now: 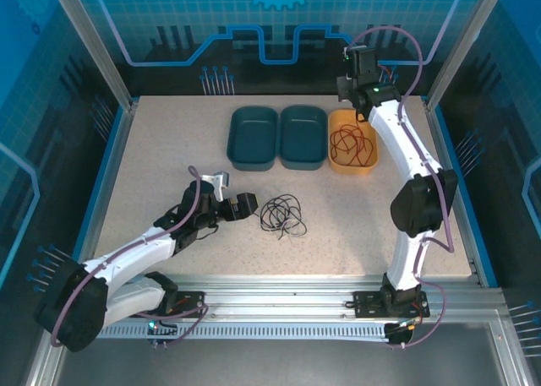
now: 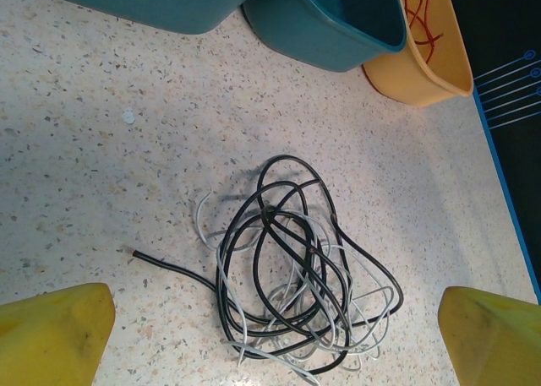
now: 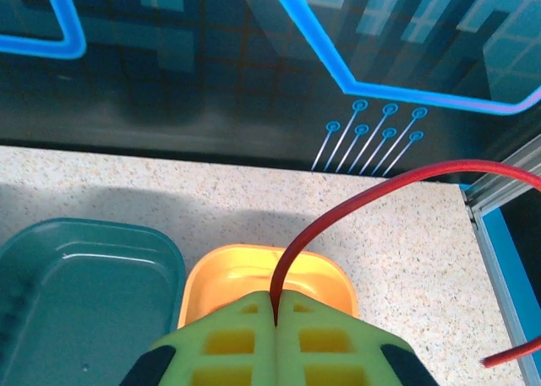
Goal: Untangle the cables
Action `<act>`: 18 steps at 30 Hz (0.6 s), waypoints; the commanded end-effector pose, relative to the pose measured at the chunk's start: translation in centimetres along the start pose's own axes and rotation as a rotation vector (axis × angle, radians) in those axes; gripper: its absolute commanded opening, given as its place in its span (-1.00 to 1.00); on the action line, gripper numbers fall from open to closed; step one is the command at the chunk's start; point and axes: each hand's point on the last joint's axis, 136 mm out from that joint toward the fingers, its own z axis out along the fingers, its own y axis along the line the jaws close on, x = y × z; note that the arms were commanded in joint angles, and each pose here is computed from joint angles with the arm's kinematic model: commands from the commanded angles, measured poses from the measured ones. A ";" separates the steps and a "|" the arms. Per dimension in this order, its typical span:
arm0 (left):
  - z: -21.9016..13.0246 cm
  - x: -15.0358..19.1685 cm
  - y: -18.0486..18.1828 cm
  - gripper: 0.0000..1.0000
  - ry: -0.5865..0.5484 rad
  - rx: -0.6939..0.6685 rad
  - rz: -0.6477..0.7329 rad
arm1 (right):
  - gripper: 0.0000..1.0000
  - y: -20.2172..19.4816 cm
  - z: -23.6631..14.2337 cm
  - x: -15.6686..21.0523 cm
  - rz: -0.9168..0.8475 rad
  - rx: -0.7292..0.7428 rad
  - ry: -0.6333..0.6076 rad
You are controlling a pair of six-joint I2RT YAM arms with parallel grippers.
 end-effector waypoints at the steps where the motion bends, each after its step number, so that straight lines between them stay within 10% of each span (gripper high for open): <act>1: 0.1 -0.8 -1.2 0.99 -0.014 0.022 0.032 | -1.00 0.2 0.4 0.6 0.004 -0.025 0.022; 18: -0.4 -1.0 -1.1 0.98 -0.019 0.005 0.064 | -1.00 4.6 2.7 10.7 0.102 -0.238 0.280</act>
